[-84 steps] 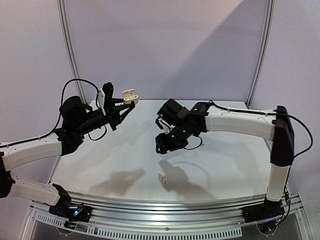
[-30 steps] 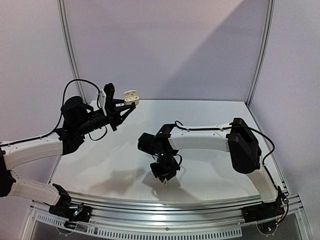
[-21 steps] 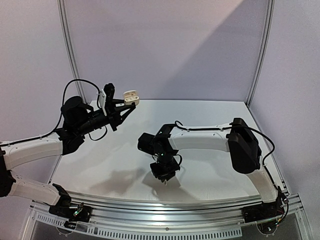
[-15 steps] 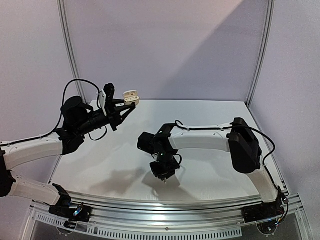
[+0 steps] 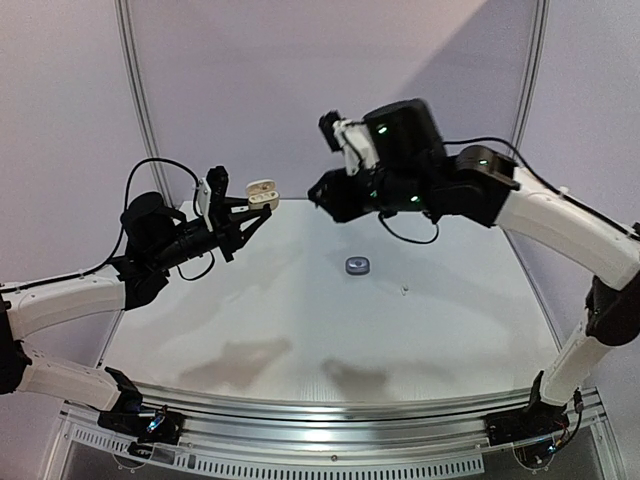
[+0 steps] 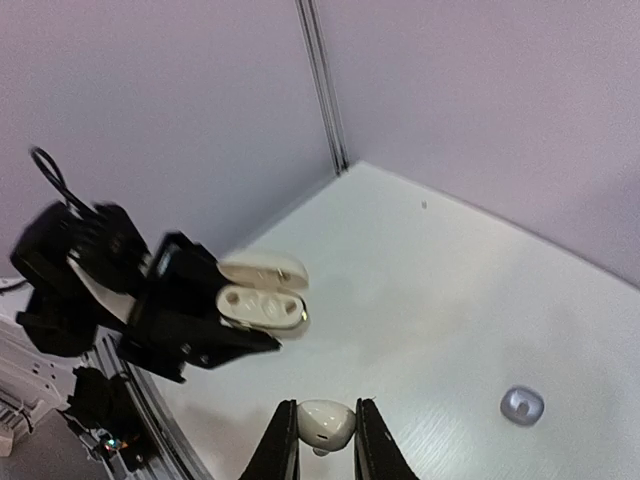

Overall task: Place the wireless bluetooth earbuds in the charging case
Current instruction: Insert the right earbud into the right side groove of the charging case.

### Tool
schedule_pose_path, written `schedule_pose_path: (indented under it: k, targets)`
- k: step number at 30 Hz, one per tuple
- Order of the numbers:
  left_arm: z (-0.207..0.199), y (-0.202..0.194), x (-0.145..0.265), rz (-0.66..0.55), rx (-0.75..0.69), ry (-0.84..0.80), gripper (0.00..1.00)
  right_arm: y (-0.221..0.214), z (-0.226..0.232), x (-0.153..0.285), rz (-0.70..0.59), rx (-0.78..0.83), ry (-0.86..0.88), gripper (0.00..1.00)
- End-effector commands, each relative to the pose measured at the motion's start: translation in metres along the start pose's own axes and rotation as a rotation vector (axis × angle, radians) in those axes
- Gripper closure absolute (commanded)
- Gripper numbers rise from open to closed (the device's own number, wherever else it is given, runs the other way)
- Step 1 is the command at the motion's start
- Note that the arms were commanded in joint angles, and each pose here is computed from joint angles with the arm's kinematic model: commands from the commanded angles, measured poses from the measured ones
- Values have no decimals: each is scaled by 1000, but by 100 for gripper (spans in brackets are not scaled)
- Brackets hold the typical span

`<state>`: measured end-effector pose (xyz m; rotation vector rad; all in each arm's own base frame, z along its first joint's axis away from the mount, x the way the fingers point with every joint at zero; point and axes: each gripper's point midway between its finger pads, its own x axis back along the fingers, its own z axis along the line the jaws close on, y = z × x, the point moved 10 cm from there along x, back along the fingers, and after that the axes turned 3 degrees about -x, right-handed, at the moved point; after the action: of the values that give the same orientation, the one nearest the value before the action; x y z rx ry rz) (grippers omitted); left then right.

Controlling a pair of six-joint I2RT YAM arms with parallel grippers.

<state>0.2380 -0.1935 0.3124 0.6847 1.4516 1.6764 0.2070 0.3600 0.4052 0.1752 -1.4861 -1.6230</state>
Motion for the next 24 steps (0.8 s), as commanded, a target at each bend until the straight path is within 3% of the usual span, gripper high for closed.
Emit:
schedule_pose_path:
  k: [1,9,24]
  targets:
    - [0,7,-2,-55,-38,-44,100,38,12,25,-312,99,124,100]
    - [-4,17,-1,-106,-37,-102,100,58,46,21,-454,246,385,100]
    - [-6,21,1,-129,33,-135,100,26,42,-20,-334,382,314,100]
